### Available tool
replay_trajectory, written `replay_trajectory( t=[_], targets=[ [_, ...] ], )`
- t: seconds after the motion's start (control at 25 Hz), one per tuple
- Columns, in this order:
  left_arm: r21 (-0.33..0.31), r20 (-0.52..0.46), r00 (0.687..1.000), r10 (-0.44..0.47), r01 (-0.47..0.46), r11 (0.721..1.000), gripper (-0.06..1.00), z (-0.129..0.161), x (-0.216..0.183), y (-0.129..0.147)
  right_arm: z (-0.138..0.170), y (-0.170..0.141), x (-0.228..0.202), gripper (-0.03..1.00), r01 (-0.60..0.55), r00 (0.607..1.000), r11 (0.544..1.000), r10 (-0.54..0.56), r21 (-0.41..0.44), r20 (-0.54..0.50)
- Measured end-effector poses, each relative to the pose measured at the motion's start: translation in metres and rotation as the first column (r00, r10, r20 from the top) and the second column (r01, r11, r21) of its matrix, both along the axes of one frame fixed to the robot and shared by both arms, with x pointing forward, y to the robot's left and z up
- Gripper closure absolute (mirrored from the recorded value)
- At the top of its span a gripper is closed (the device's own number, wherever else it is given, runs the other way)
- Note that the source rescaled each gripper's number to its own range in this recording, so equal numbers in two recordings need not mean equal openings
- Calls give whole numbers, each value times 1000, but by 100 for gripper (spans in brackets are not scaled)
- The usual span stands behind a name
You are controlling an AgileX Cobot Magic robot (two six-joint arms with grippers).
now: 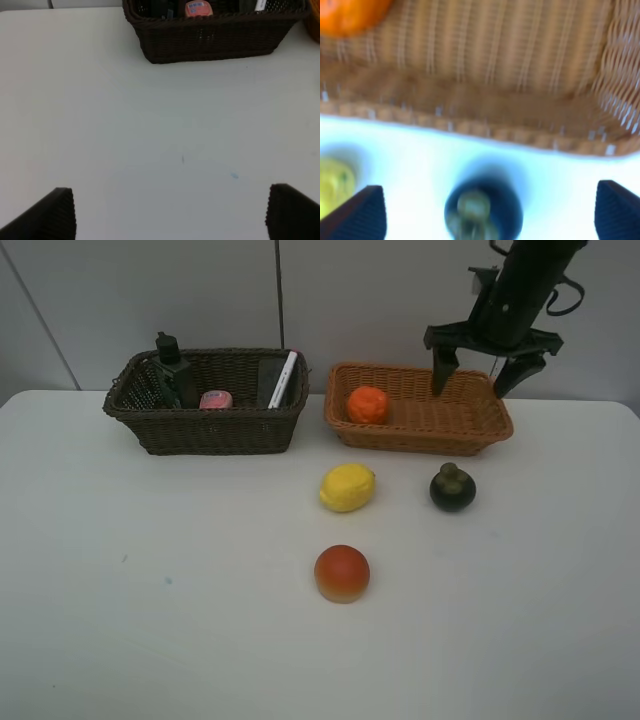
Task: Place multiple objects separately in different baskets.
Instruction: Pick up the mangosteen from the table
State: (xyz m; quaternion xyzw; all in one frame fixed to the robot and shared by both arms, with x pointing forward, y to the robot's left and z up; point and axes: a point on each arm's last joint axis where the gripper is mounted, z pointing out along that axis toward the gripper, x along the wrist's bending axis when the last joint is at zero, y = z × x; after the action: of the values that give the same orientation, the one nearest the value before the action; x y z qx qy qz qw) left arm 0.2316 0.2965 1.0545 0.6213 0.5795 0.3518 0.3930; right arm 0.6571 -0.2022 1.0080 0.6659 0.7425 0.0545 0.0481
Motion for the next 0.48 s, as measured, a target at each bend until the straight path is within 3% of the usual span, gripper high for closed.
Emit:
replay_trajectory(
  t=[0.24,0.48],
  targets=[
    [0,0,1000,0,0,1000,-5,0,0,0,-51,-7,-34,2,-3,980,999,-4,-37,-200],
    [0,0,1000,0,0,1000,-5,0,0,0,-78,-7,-46,2,-13,978,1000,12,-7,-208]
  ],
)
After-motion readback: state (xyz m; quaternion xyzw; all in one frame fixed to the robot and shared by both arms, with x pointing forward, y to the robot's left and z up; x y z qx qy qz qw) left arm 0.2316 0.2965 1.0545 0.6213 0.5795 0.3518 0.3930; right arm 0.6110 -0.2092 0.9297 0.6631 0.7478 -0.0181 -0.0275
